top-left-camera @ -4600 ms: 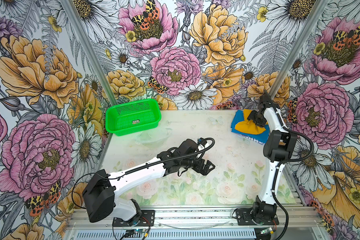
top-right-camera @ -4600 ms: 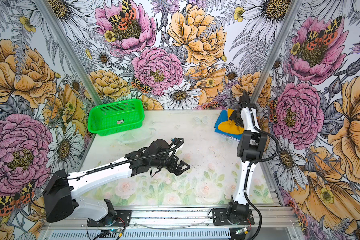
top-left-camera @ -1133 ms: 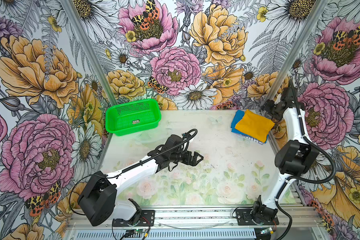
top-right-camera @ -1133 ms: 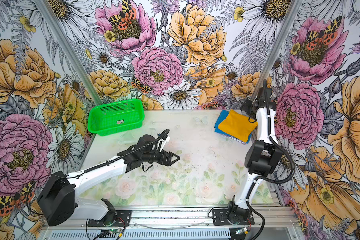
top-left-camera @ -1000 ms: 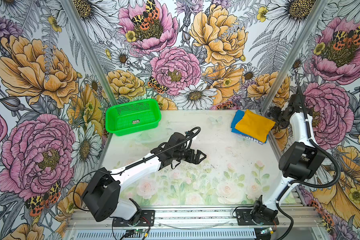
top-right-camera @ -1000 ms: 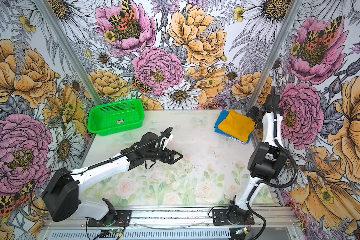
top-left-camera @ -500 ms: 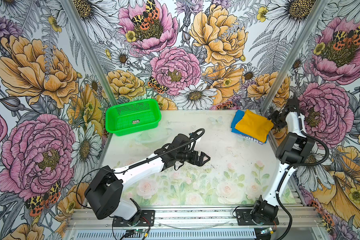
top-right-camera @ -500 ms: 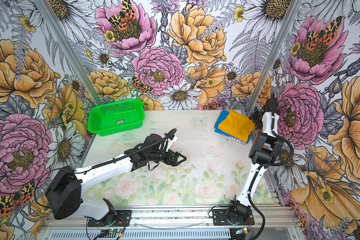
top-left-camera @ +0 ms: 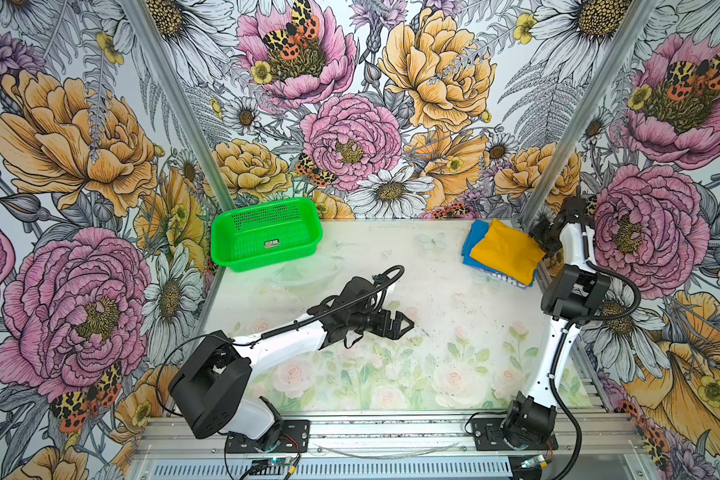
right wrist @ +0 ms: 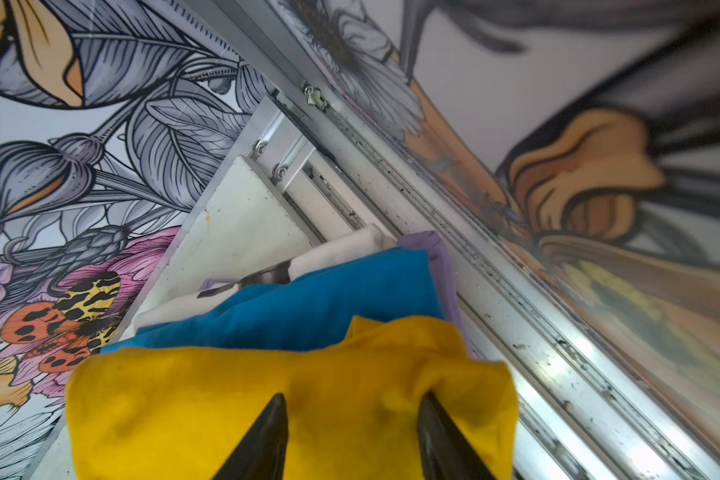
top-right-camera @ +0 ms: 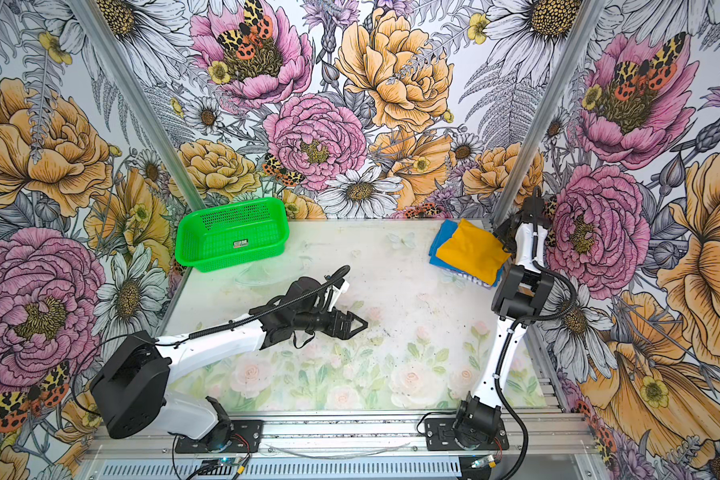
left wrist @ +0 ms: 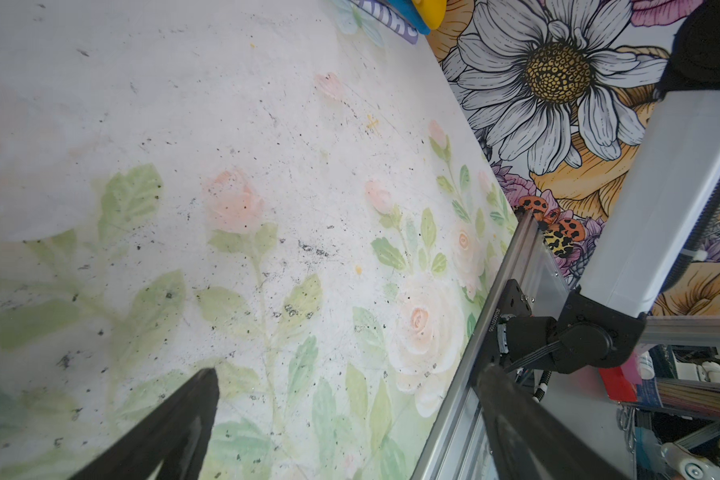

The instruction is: Fold and stack the t-shirts

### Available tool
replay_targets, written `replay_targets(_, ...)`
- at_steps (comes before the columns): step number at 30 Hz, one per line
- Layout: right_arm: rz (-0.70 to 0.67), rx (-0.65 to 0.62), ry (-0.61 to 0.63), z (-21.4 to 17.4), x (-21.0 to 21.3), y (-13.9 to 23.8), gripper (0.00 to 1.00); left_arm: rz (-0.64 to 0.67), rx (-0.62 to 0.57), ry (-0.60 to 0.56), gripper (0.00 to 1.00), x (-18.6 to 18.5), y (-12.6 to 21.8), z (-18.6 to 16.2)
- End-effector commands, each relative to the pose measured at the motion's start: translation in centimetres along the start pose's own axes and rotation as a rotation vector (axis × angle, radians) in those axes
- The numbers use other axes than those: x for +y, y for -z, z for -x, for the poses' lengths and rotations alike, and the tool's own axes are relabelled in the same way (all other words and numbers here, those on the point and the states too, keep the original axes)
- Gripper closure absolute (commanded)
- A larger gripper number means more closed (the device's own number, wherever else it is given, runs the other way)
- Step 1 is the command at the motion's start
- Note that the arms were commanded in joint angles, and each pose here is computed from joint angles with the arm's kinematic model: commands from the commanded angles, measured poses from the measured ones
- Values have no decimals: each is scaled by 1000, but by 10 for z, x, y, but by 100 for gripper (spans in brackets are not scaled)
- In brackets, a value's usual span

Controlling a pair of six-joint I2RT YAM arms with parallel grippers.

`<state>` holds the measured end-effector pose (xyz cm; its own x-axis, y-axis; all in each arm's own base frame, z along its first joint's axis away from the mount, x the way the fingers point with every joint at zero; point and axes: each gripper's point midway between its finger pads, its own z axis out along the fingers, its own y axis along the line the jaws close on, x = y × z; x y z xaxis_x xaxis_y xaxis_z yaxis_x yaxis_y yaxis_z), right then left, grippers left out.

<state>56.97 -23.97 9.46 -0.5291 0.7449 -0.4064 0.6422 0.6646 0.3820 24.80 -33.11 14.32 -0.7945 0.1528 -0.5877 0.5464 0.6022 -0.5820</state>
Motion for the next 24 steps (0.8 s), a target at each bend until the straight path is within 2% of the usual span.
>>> replay_targets(1, -36, 31, -16, -11, -6, -16, 63, -36, -56, -9, 1, -7, 11, 12)
replay_targets(8, 12, -26, 39, 1, 27, -6, 91, -27, -66, 1, 1, -1, 16, 12)
replay_targets(14, 129, -111, 132, 22, 71, 13, 94, -25, -69, 4, 1, 1, 18, 12)
replay_targets(18, 174, -133, 147, 27, 84, 16, 93, -22, -73, 6, 1, 3, 19, 12)
replay_targets(20, 172, -131, 138, 27, 83, 13, 89, -18, -73, 10, 1, 5, 20, 12)
replay_targets(21, 167, -129, 133, 26, 82, 12, 82, -18, -72, 11, 1, 6, 20, 12)
replay_targets(23, 159, -128, 128, 26, 80, 12, 51, -19, -71, 10, 1, 5, 20, 12)
replay_targets(24, 156, -132, 127, 27, 80, 15, 45, -17, -69, 12, 1, 6, 19, 12)
